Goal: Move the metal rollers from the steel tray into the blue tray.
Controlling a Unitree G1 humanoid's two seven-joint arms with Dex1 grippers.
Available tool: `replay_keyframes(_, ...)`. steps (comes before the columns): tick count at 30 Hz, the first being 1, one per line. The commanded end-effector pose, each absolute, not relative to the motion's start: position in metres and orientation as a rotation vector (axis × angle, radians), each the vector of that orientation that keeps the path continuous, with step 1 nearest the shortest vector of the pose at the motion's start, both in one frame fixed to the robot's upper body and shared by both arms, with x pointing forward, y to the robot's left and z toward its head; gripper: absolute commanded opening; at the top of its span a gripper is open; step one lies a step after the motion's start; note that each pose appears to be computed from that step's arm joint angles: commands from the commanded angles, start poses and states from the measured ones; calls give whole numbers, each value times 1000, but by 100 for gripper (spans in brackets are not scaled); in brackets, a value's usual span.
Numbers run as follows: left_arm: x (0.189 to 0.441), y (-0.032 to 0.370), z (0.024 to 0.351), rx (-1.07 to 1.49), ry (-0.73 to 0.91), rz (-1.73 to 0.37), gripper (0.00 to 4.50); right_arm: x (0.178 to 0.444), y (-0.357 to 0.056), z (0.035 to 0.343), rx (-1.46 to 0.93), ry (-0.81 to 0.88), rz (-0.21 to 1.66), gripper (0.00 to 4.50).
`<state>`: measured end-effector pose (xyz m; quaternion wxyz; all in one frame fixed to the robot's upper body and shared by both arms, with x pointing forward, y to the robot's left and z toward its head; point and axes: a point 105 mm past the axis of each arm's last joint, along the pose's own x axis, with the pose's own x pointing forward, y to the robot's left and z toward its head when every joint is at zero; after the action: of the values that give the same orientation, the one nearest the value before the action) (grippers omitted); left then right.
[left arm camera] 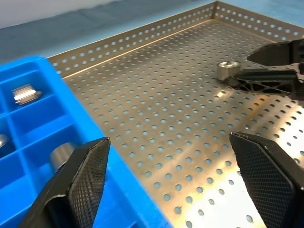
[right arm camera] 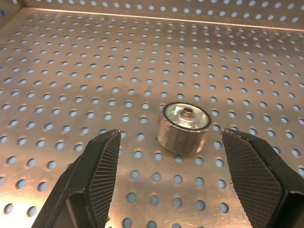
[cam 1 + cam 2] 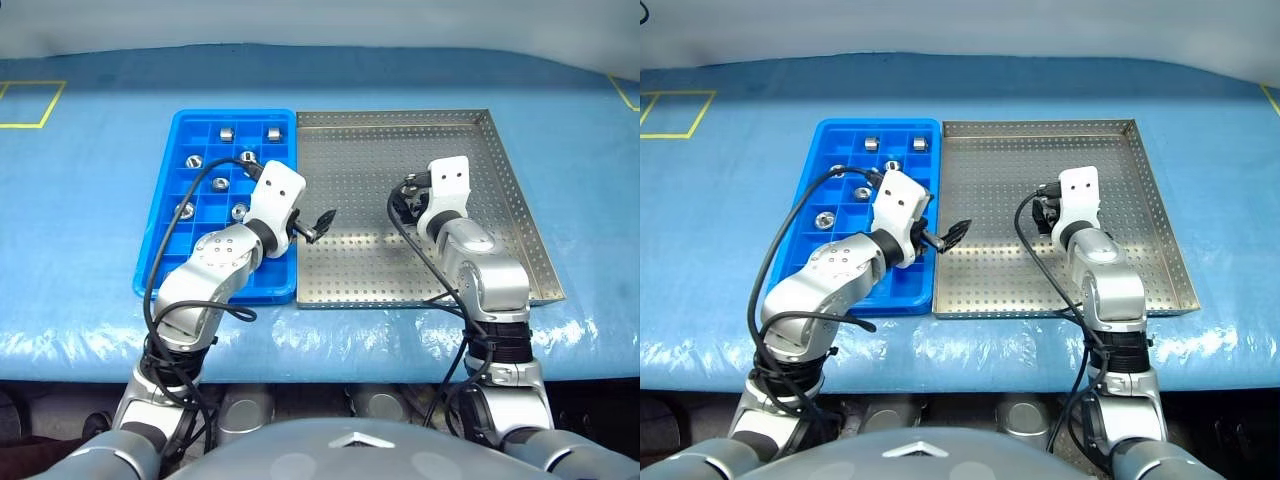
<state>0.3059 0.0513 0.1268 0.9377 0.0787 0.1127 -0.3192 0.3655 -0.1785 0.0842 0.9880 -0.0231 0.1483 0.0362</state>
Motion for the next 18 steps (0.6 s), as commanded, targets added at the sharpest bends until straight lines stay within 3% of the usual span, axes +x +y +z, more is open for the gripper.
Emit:
replay_keyframes(1,304,48,131,169,204,-674,443,377,-184,95,-8,232,42,358)
replay_keyframes(16,297,47,124,170,233,-695,443,399,-182,78,-2,278,58,358)
replay_keyframes(18,296,47,124,170,233,-697,443,400,-185,78,7,273,49,318)
